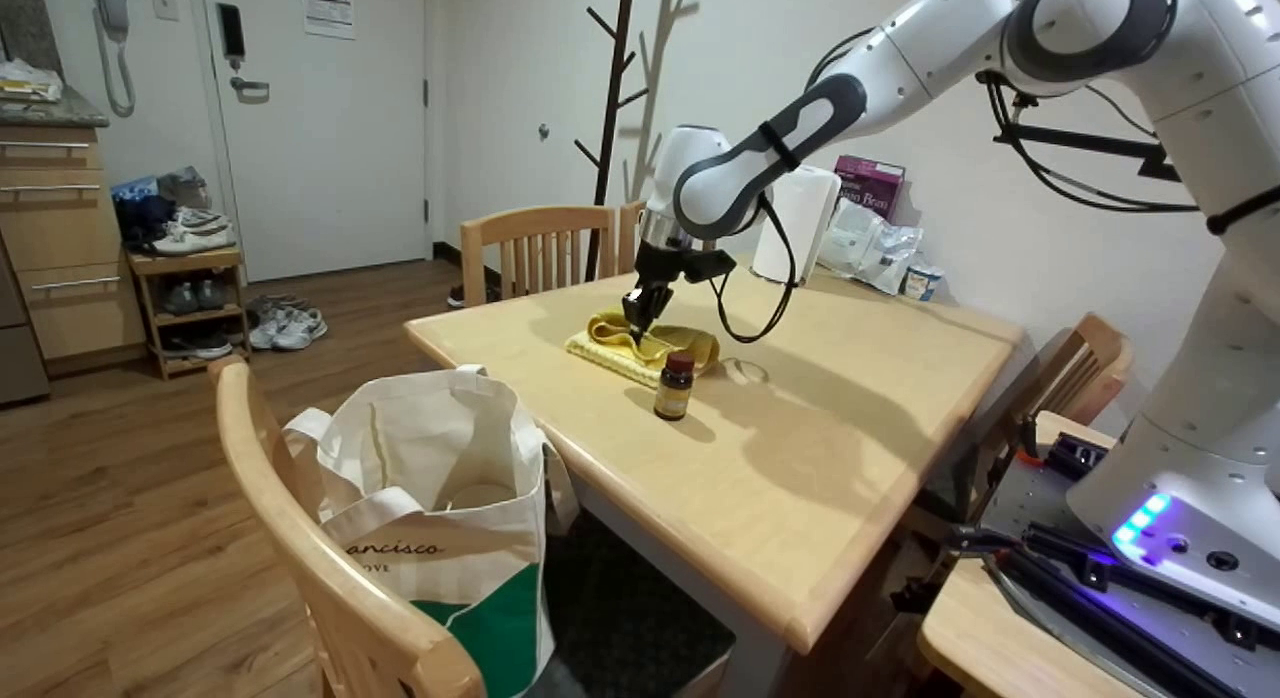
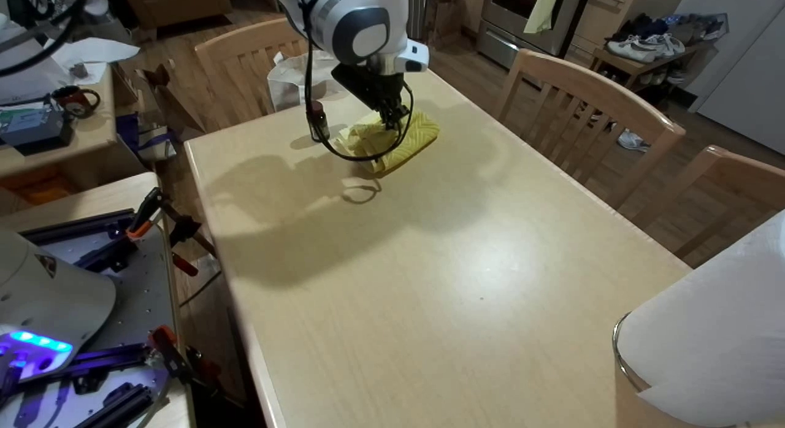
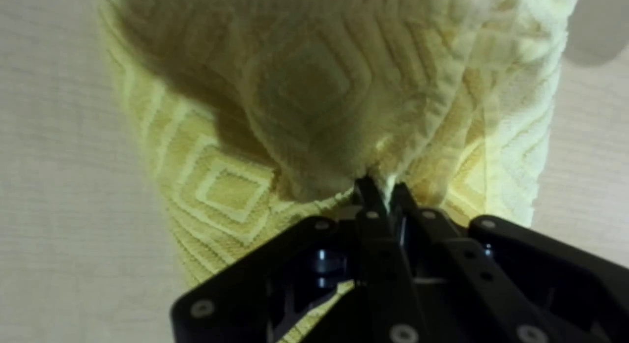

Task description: Move the bottle to the left, use the yellow towel to wipe the table

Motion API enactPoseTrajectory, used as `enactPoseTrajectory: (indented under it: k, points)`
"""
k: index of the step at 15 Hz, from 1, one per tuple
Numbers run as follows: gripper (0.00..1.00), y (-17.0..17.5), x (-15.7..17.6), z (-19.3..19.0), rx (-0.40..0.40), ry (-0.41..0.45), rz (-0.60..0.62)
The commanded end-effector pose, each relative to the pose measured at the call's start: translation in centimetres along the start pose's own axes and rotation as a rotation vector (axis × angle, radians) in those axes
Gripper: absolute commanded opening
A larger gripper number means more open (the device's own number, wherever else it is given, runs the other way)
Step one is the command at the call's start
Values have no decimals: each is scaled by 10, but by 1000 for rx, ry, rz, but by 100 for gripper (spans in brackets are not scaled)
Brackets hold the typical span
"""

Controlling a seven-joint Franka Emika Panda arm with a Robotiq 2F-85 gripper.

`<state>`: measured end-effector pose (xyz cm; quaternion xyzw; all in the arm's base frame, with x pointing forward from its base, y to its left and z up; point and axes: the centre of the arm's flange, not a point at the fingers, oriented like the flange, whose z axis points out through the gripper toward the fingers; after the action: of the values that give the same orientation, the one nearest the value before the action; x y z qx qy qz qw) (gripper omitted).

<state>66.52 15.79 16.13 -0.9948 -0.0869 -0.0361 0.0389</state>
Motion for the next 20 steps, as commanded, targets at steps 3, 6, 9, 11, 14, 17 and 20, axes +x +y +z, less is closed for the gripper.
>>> enactPoseTrajectory:
  k: [3,6,9,11,14,17,20]
  points:
    - [2,53,-25,20,-41,-59,72]
    - [2,89,-39,18,-78,-70,179]
    - [2,126,-55,12,-114,-74,298]
    - [2,152,-67,7,-141,-76,381]
    - [2,188,-94,-1,-178,-92,509]
    - [2,210,-117,-1,-179,-111,600]
    - [2,197,-114,-9,-151,-93,568]
